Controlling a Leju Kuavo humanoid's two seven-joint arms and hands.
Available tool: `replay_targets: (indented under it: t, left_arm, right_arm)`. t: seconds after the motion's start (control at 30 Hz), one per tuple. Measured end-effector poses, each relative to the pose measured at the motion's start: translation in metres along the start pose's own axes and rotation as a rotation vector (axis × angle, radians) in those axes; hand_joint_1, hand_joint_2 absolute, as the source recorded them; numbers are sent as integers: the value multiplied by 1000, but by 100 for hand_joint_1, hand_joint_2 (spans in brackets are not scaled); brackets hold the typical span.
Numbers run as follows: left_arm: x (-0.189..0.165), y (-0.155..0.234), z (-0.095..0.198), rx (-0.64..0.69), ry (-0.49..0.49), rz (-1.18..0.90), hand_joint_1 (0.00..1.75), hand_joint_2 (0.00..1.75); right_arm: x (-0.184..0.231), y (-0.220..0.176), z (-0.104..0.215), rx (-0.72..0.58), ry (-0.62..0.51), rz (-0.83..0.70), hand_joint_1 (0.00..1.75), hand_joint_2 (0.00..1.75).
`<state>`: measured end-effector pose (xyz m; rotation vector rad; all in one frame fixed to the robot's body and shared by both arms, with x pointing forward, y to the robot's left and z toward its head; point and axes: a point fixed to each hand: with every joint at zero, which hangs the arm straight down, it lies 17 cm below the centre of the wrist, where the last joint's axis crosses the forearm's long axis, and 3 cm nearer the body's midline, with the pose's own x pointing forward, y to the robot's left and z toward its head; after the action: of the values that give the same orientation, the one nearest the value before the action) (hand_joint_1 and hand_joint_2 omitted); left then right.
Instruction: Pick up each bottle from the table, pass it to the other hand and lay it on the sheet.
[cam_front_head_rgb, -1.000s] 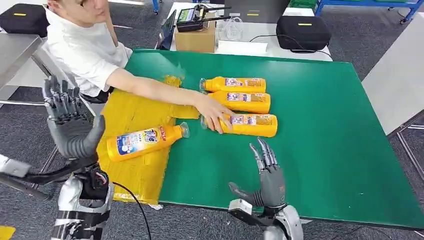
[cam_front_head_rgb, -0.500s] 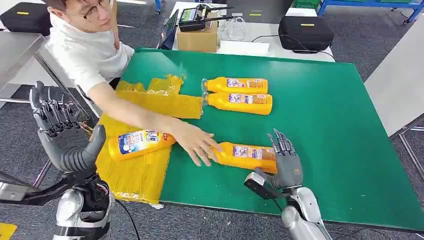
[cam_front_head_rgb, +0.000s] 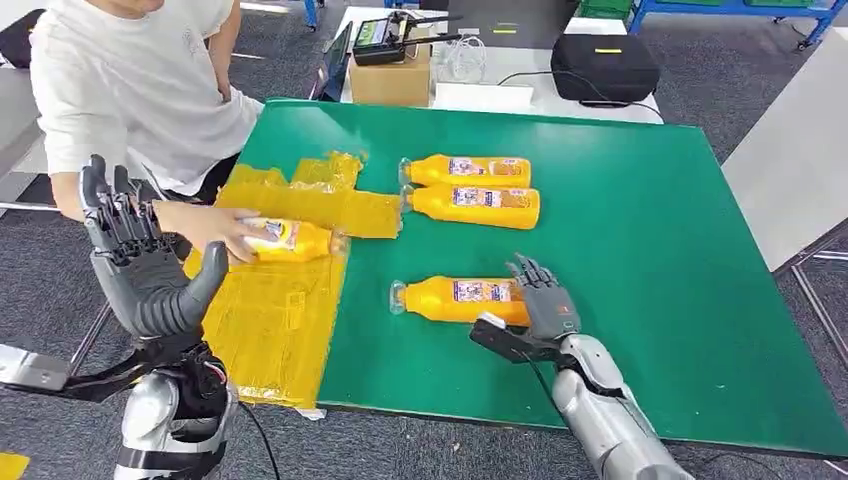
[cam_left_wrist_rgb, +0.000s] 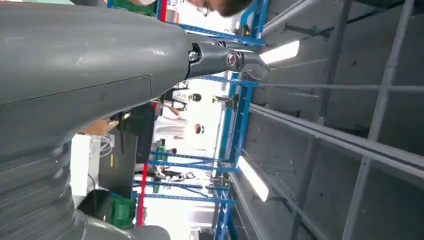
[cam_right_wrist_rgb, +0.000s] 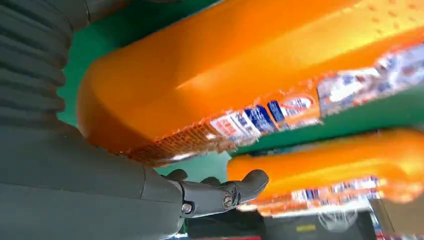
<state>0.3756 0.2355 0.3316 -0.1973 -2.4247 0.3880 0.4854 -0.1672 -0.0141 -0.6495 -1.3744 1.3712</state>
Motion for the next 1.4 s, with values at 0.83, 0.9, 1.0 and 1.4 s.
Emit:
replay_targets:
  t: [0.83,0.9,1.0,1.4]
  left_arm:
    - [-66,-41,11,-118,268,153,0,175]
    - [-75,-45,15,-130,300,165,0,175]
    - [-86,-48,22,-137,335,171,0,175]
    - [-132,-42,61,-113,510,37,0,175]
  right_arm:
    - [-17,4,-13,337,48,-135,175,175]
    - [-17,4,-9,346,17,-199,175,175]
    - [-23,6,-4,348,9,-232,175,175]
    - [54,-25,13,-11,-235,-682,175,175]
